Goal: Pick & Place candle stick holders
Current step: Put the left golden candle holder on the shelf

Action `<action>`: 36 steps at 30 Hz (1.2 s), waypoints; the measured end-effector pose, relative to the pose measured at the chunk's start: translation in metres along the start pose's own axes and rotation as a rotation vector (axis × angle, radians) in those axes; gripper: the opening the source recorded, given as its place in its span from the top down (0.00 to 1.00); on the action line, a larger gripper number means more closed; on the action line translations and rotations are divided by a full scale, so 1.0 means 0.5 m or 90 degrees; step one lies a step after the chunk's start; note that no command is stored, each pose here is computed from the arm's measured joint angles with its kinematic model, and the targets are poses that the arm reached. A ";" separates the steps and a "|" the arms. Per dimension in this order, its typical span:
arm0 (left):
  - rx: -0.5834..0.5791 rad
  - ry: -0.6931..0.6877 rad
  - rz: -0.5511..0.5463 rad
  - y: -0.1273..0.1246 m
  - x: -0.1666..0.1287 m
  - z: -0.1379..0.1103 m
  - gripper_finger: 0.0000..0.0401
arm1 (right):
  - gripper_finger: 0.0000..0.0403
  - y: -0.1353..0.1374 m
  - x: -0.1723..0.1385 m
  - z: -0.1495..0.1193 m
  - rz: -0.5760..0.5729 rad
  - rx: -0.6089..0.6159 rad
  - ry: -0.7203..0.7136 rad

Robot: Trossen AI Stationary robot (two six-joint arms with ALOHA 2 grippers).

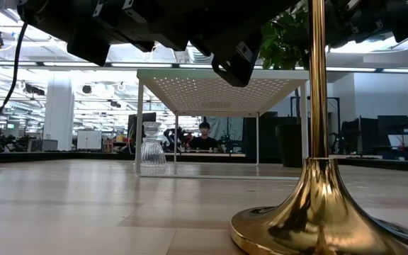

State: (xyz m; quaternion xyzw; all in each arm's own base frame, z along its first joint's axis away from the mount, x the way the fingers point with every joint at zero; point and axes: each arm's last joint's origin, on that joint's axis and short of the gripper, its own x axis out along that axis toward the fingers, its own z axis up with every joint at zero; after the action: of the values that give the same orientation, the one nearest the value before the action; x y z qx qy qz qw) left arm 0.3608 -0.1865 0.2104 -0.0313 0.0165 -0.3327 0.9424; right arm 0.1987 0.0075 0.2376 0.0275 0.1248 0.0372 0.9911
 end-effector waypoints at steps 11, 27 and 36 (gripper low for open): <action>0.006 -0.003 0.006 0.008 -0.002 0.001 0.96 | 1.00 0.000 0.000 -0.001 0.000 0.000 0.002; 0.000 0.005 0.021 0.119 -0.036 0.006 0.97 | 1.00 0.000 0.000 -0.003 -0.001 0.000 0.008; -0.030 -0.002 0.056 0.161 -0.060 0.023 0.97 | 1.00 0.000 0.000 -0.003 -0.001 0.001 0.009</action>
State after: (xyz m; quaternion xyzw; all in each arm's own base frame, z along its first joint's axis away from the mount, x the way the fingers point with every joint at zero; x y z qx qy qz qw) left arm 0.3884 -0.1046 0.2166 -0.0531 0.0244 -0.2907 0.9550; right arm 0.1983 0.0074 0.2363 0.0276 0.1318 0.0369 0.9902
